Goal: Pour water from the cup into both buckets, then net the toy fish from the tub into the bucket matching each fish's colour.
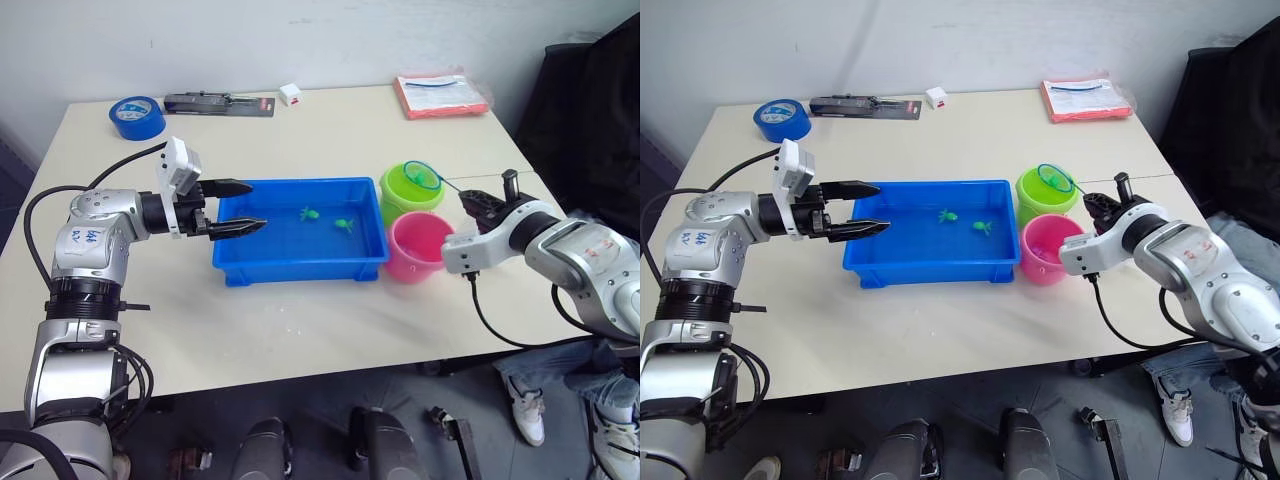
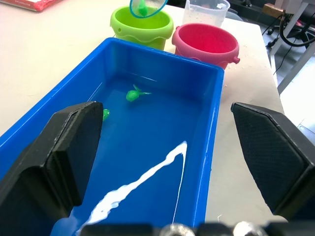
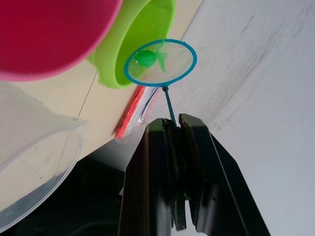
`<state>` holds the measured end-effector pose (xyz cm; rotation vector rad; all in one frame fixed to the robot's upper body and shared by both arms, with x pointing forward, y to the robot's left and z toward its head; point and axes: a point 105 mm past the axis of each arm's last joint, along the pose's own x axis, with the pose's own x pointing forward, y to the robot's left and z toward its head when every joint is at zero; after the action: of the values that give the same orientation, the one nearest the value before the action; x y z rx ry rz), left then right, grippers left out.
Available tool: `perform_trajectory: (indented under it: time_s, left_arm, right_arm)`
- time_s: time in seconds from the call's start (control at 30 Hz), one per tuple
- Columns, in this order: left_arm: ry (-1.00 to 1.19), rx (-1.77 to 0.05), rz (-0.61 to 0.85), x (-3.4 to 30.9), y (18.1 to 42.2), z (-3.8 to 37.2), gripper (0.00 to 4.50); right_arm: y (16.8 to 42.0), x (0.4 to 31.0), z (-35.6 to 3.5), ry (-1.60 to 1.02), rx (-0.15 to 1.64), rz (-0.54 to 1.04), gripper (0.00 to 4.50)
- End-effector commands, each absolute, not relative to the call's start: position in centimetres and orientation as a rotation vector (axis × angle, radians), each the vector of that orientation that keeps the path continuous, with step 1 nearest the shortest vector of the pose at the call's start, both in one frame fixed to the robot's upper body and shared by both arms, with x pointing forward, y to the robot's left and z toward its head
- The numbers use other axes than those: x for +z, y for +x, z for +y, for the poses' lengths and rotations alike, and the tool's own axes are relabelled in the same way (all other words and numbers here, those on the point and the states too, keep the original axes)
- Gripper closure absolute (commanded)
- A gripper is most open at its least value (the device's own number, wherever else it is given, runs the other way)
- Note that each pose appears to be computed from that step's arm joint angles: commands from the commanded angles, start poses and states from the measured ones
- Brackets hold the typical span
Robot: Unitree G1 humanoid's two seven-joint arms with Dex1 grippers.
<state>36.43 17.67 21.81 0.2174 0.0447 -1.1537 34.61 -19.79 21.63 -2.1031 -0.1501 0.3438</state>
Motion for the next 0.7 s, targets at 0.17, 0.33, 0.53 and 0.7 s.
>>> perform_trajectory:
  time_s: [0.17,0.33,0.53,0.7]
  left_arm:
    - [0.242,-1.157,-0.002,23.06,36.31,17.62,0.02]
    - [0.24,-1.155,-0.002,22.98,36.32,17.65,0.02]
    - [0.237,-1.153,0.001,22.86,36.26,17.72,0.02]
    - [0.238,-1.151,0.001,22.83,36.25,17.77,0.02]
  right_arm:
    - [33.87,23.22,-19.22,-2.122,0.226,-0.24,3.72]
    - [33.94,23.66,-19.39,-2.165,0.15,-0.27,3.72]
    - [33.83,23.58,-19.53,-2.164,0.111,-0.279,3.72]
    - [33.74,23.42,-19.28,-2.166,0.119,-0.292,3.72]
